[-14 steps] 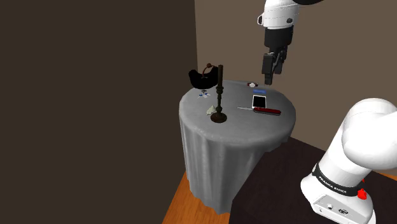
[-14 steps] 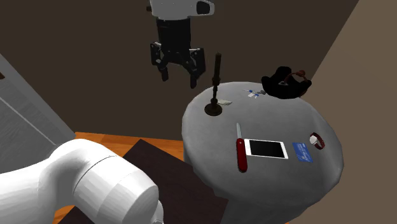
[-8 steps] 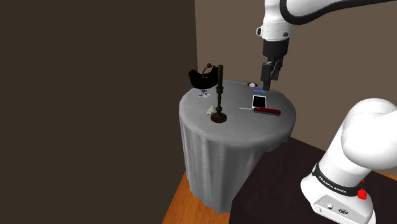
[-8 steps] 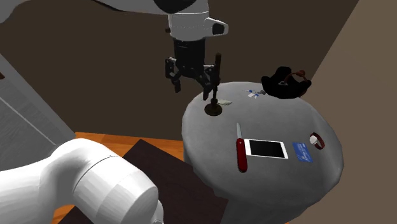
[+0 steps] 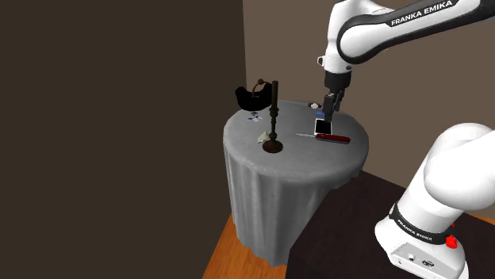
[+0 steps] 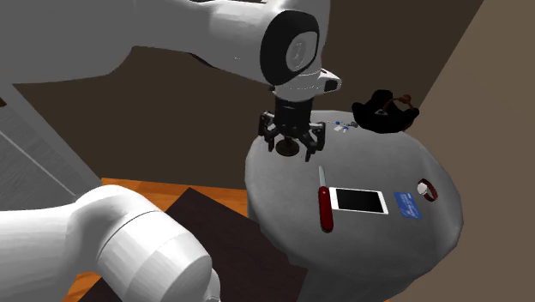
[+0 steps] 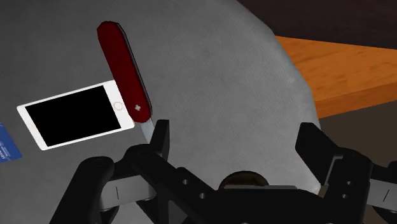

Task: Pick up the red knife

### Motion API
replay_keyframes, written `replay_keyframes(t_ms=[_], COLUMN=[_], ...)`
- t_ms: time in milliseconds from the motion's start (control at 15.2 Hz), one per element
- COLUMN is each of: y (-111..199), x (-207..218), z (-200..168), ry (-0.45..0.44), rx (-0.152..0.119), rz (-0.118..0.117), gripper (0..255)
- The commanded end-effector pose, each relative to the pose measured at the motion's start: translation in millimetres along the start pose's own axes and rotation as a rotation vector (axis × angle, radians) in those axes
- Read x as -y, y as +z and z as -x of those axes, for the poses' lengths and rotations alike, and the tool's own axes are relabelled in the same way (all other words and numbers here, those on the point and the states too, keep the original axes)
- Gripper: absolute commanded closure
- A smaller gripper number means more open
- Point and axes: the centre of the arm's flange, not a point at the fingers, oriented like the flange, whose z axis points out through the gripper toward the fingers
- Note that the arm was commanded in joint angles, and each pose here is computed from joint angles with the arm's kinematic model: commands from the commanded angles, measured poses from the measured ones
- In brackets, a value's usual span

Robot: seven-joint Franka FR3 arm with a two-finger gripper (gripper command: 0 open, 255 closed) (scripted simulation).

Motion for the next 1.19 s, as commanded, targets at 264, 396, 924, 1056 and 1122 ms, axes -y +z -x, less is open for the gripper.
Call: replay_keyframes(t_ms=[264, 396, 924, 1056, 1122], y=[57, 77, 140, 151, 156], x=[-48, -65, -108, -108, -108], z=[-21, -29, -52, -52, -53], ry=[-0.037, -0.048, -0.08, -0.08, -0.08], rx=[-0.024, -0.032, -0.052, -0.052, -0.052], rz=[-0.007, -0.01, -0.018, -0.018, -0.018], gripper=[0, 0, 0, 0, 0])
